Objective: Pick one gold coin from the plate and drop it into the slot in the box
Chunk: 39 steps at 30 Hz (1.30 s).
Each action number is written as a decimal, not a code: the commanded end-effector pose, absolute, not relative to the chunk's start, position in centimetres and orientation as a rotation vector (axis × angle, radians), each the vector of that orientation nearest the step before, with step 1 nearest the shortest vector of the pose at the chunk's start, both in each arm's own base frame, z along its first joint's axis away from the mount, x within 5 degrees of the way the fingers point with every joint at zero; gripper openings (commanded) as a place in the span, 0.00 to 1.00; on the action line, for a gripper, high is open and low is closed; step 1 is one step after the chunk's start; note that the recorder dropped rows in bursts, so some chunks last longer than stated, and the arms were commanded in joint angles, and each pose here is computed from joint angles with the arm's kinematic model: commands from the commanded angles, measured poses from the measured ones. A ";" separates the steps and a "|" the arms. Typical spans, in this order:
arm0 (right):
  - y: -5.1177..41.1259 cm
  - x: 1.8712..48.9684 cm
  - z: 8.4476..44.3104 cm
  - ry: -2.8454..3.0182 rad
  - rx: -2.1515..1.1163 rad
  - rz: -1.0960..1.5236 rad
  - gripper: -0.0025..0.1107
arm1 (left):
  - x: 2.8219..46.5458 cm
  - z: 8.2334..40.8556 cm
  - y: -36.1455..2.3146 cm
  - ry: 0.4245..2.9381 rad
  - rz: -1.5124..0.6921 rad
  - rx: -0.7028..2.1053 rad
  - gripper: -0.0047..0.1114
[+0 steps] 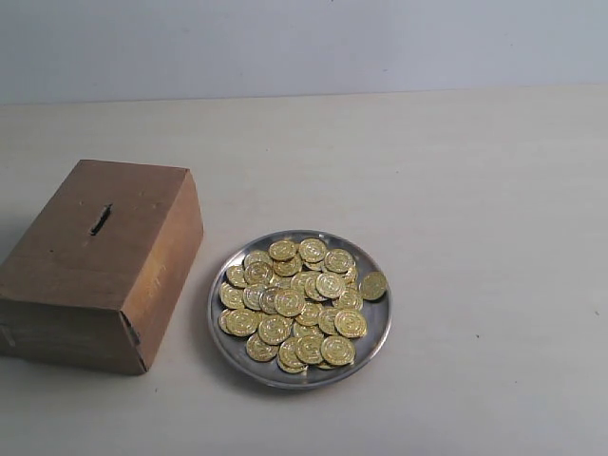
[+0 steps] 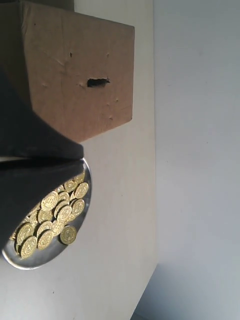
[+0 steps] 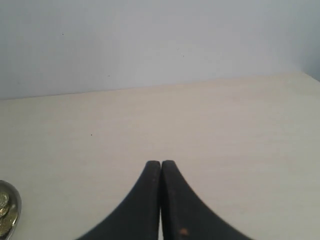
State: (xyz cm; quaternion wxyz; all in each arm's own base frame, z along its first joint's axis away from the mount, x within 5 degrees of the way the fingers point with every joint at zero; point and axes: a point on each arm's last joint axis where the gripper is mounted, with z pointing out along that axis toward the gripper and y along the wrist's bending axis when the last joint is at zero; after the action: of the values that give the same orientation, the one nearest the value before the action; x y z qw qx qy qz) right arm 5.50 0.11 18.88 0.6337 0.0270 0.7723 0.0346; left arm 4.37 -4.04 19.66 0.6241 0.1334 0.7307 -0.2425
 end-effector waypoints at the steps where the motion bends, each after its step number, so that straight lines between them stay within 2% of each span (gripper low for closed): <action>1: 0.1 5.5 18.7 1.770 0.040 0.054 0.02 | 4.3 19.6 -4.0 1.674 -0.563 0.301 0.04; 37: -0.1 5.5 18.7 1.768 0.038 0.010 0.02 | 4.3 19.6 -4.0 1.674 -0.563 0.301 0.04; 39: -0.1 5.5 18.7 1.768 0.038 0.010 0.02 | 4.4 19.7 -3.8 1.661 -0.510 0.317 0.04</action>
State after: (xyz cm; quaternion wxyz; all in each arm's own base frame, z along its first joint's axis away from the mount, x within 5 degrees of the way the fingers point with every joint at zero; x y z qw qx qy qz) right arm 5.49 -0.04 18.83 0.6324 0.0168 0.7744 0.0087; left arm 4.37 -4.03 19.66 0.6243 0.1349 0.7307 -0.2409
